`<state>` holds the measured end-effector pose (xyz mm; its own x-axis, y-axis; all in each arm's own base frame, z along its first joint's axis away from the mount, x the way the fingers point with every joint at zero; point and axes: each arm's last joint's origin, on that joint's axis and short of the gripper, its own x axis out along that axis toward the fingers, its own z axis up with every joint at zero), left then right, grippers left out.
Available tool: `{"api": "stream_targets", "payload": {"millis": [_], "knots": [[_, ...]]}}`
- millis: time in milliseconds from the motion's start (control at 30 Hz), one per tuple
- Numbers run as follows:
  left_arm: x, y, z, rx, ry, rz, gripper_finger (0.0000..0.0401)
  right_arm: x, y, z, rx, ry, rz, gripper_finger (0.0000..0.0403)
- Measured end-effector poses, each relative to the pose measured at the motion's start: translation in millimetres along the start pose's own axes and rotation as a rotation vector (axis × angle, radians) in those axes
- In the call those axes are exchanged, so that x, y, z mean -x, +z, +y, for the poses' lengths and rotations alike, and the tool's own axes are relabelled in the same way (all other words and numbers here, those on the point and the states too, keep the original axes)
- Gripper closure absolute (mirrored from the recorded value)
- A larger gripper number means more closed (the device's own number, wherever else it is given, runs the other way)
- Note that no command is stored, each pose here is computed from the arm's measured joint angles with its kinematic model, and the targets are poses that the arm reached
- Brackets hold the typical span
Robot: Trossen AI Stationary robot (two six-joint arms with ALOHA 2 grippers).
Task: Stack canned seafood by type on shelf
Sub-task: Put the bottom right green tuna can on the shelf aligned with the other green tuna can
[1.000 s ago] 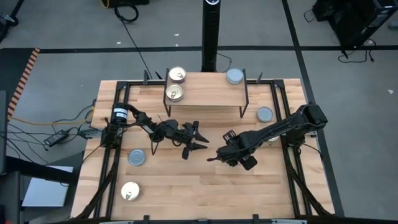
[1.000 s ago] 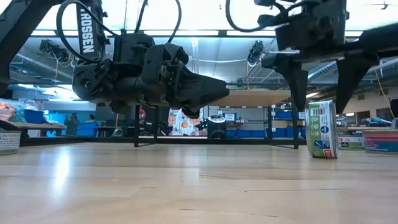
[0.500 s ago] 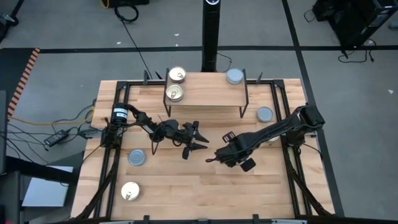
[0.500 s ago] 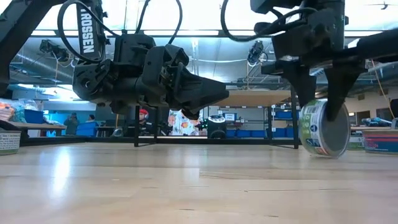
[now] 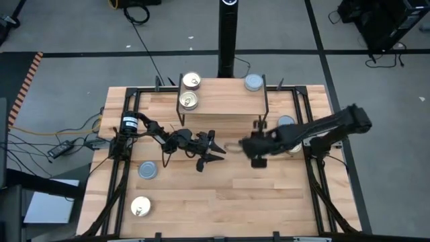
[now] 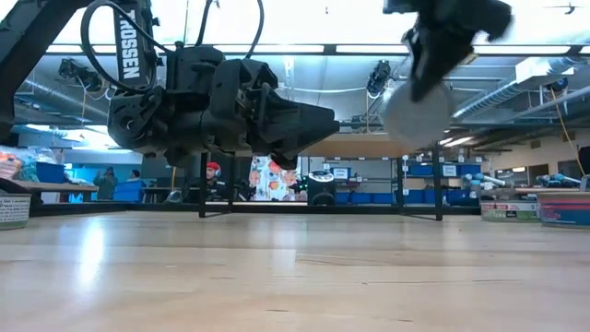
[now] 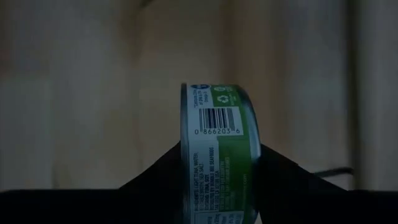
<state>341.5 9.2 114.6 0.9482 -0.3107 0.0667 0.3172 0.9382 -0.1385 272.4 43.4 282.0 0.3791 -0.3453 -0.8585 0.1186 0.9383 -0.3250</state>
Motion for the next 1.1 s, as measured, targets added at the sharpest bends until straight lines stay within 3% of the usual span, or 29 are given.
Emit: {"api": "stream_targets", "payload": {"millis": [267,433,600,767,1000,1100], "knots": [[-0.1,-0.3,-0.7,0.003,-0.018,0.005,0.0259,30.1,1.4,-87.0,-0.460,-0.195,-0.276,0.0256],[-0.1,-0.3,-0.7,0.004,-0.019,0.005,0.0259,13.0,1.3,-137.8,-0.628,-0.141,-0.302,0.0256],[-0.1,-0.4,-0.8,0.005,-0.021,0.006,0.0259,-9.7,-1.5,-173.7,-0.702,-0.052,-0.305,0.0256],[-0.1,-0.4,-1.1,0.017,-0.031,0.008,0.0259,-29.3,-8.4,-193.1,-0.765,0.046,-0.258,0.0256],[-0.1,-0.4,-1.1,0.023,-0.032,0.008,0.0259,-45.2,-9.3,-201.5,-0.794,0.054,-0.226,0.0252],[-0.1,-0.4,-1.1,0.023,-0.032,0.008,0.0259,-46.3,-10.6,-201.1,-0.791,0.027,-0.205,0.0216]]}}
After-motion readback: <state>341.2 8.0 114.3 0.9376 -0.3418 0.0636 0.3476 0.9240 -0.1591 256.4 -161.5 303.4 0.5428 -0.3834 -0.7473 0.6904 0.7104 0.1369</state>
